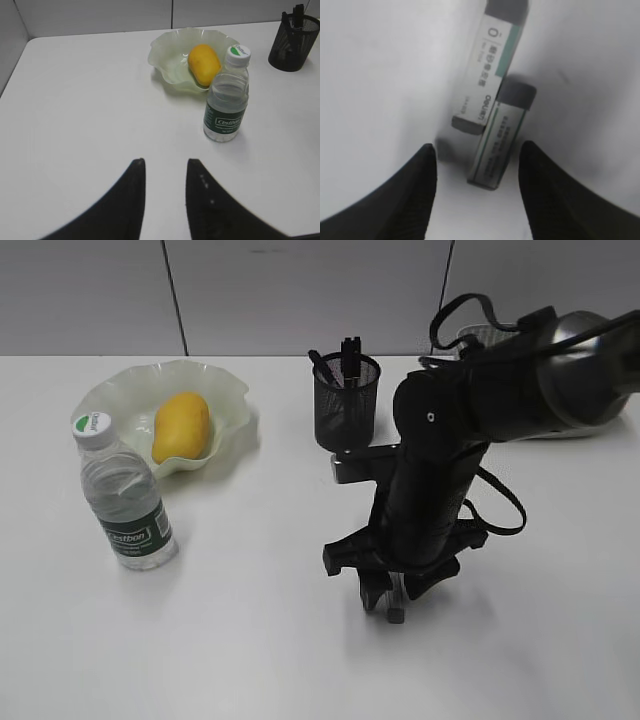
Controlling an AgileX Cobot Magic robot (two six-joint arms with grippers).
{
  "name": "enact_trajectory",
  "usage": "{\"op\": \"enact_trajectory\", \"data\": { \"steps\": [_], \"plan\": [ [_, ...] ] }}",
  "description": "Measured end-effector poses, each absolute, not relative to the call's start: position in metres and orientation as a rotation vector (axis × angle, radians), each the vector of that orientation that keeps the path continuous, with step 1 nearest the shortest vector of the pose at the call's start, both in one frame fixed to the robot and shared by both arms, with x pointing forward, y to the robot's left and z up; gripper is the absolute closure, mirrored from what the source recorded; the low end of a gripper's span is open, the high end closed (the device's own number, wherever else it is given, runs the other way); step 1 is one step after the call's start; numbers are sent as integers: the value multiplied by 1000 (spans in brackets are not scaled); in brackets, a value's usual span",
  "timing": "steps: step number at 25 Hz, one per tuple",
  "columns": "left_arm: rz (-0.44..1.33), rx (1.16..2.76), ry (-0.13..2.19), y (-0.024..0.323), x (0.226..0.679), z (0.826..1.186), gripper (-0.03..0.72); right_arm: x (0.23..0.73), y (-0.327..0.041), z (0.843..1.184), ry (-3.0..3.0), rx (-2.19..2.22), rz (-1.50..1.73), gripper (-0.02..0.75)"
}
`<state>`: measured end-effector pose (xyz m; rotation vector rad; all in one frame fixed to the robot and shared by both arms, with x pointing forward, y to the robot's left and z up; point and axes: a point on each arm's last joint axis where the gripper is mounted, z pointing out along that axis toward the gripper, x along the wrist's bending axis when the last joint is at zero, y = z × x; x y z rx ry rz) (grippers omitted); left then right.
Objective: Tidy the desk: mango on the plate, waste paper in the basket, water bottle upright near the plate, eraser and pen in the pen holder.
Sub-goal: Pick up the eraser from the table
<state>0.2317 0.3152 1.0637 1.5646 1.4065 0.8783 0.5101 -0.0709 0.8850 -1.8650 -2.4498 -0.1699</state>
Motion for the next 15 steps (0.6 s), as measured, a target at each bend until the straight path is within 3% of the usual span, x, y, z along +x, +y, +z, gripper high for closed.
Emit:
{"op": "enact_trajectory", "data": {
  "steps": [6, 9, 10, 15],
  "plan": [
    [877, 1565, 1406, 315, 232, 1064, 473, 512, -71, 874, -2448, -1874, -103, 362],
    [876, 1564, 1406, 315, 232, 1064, 473, 513, -74, 874, -2497, -1870, -67, 549],
    [876, 1564, 1406, 315, 232, 1064, 473, 514, -75, 874, -2510, -1867, -59, 577],
    [876, 1564, 1406, 315, 232, 1064, 473, 512, -86, 895, -2679, -1761, 5, 570]
  ]
}}
